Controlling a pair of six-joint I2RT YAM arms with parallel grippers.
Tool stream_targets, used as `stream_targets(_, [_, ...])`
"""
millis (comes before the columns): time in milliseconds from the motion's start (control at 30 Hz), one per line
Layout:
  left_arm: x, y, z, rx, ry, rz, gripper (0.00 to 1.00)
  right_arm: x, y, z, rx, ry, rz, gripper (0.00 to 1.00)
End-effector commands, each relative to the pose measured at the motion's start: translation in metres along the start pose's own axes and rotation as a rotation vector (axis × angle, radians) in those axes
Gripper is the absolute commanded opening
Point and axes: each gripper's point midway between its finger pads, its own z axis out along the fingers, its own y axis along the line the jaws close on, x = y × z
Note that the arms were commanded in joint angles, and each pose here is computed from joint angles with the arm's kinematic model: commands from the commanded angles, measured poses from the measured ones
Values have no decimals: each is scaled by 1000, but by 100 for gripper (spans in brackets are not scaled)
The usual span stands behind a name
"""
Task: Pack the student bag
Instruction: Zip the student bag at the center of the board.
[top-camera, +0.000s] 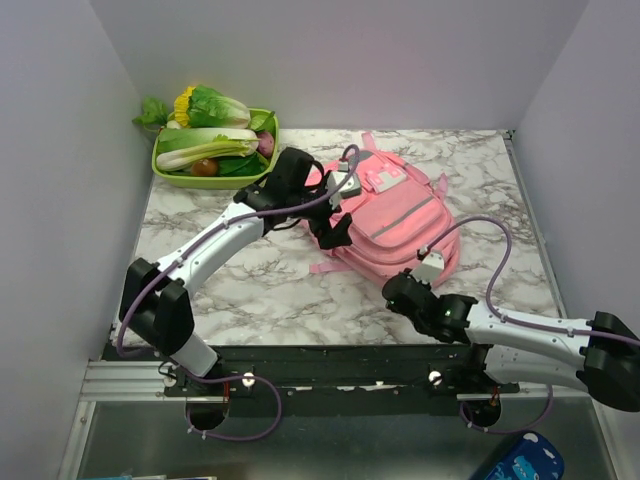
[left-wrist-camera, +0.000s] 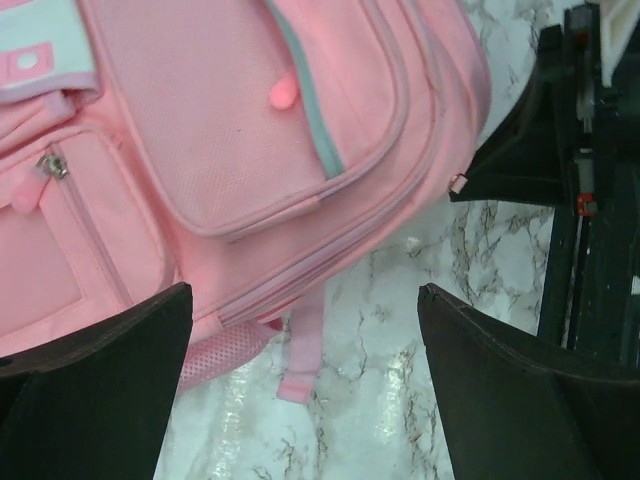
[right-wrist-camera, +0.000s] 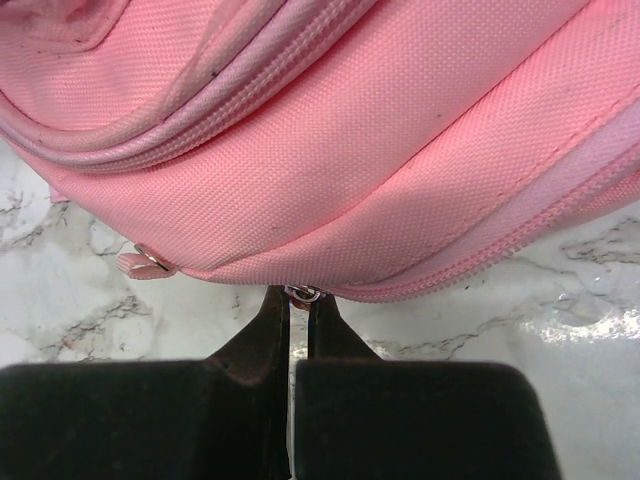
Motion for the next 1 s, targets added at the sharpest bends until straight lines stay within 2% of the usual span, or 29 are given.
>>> stream_targets(0, [22,-33,7,106,66,282,99,5,10,-6,-60,28,69,1])
stream_targets(167, [63,-55,36,146,164,433,99,11,12,-8,-77,67,96,1])
stream_targets(200, [62,-56,43,134,160,477,99,13,11,-7,-75,72,101,1])
stream_targets(633, [49,-40,77,34,128,638,99,16,11,-16,-133,93,167,1])
stream_targets(733, [59,-51,85,60,148,683,92,13,15,-16,-139,88,165,1])
stream_targets(833, [71,-59,91,65,172,724,78,8,23,-17,-150,83,155,1])
stream_targets(933, [75,-61,94,53,185,758,72,4,30,-18,-163,83,145,1])
stream_targets(967, [74,-60,93,45,187,764,65,3,31,-19,-165,81,142,1])
